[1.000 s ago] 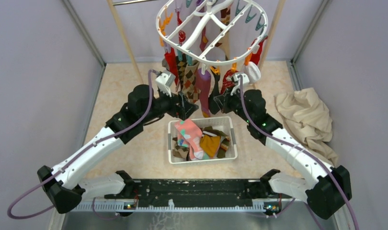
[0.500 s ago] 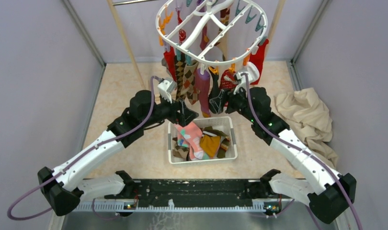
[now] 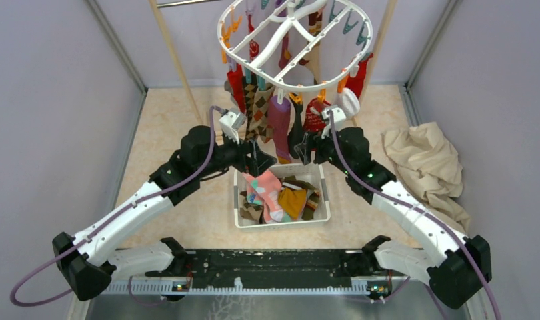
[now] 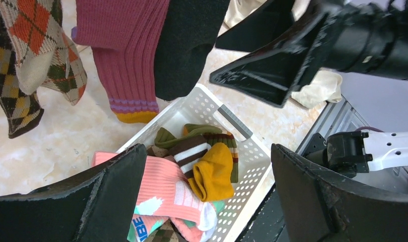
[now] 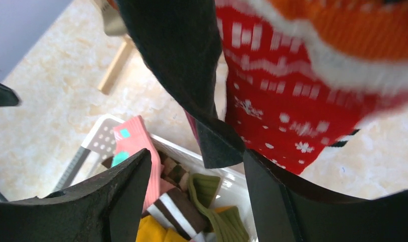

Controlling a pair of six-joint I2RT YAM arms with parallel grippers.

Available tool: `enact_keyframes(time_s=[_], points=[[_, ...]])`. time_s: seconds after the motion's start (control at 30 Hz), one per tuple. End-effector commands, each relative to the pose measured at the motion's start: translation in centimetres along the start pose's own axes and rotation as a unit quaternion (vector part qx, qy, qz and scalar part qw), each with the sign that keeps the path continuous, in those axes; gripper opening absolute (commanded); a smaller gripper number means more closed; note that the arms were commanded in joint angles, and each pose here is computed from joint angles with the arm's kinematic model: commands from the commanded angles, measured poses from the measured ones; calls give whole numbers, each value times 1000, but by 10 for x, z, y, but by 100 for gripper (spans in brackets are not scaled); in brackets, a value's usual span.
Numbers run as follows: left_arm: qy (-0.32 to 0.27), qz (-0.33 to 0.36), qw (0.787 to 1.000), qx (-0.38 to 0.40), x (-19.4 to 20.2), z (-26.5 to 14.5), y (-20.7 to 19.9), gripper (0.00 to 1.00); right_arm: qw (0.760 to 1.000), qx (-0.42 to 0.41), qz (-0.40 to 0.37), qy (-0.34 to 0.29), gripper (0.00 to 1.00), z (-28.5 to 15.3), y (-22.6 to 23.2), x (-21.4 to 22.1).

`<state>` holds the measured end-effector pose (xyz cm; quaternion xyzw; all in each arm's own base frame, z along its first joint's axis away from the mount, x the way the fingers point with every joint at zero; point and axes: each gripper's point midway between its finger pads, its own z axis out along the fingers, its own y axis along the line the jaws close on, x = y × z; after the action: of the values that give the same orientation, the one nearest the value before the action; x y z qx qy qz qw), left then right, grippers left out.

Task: Remove the socks clipped to the hanger
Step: Remove the sock from the hanger.

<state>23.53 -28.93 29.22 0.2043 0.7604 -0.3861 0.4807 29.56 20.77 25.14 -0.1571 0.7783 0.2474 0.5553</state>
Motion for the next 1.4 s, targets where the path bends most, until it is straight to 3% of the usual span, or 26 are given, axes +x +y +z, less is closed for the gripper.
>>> enact_keyframes(time_s=[0.0, 0.27, 0.53, 0.73, 0.77, 0.9, 1.0, 1.07, 1.2, 1.37], points=[[-6, 0, 1000, 15, -4, -6, -8, 99, 999, -10, -15, -30, 68, 16, 2, -5], [-1, -1, 1000, 15, -1, -6, -8, 99, 999, -17, -17, -33, 70, 45, 1, 0], [3, -2, 1000, 14, 2, -6, -7, 99, 997, -67, 3, -46, 49, 62, 20, -4], [2, -1, 1000, 12, 2, -8, -6, 99, 994, -91, 21, -52, 44, 70, 28, -6], [2, -1, 1000, 12, 3, -9, -6, 99, 994, -97, 25, -54, 45, 71, 30, -8], [2, 1, 1000, 12, 4, -11, -6, 99, 992, -109, 37, -53, 69, 72, 36, -8], [1, 2, 1000, 11, 5, -13, -5, 99, 993, -93, 39, -53, 74, 71, 31, -6], [1, 2, 1000, 11, 6, -13, -5, 99, 994, -86, 37, -54, 75, 69, 28, -7], [1, 3, 1000, 13, 7, -14, -5, 99, 994, -91, 31, -46, 66, 71, 29, -5], [0, 3, 1000, 15, 6, -15, -6, 99, 997, -70, 35, -25, 68, 81, 22, 4]])
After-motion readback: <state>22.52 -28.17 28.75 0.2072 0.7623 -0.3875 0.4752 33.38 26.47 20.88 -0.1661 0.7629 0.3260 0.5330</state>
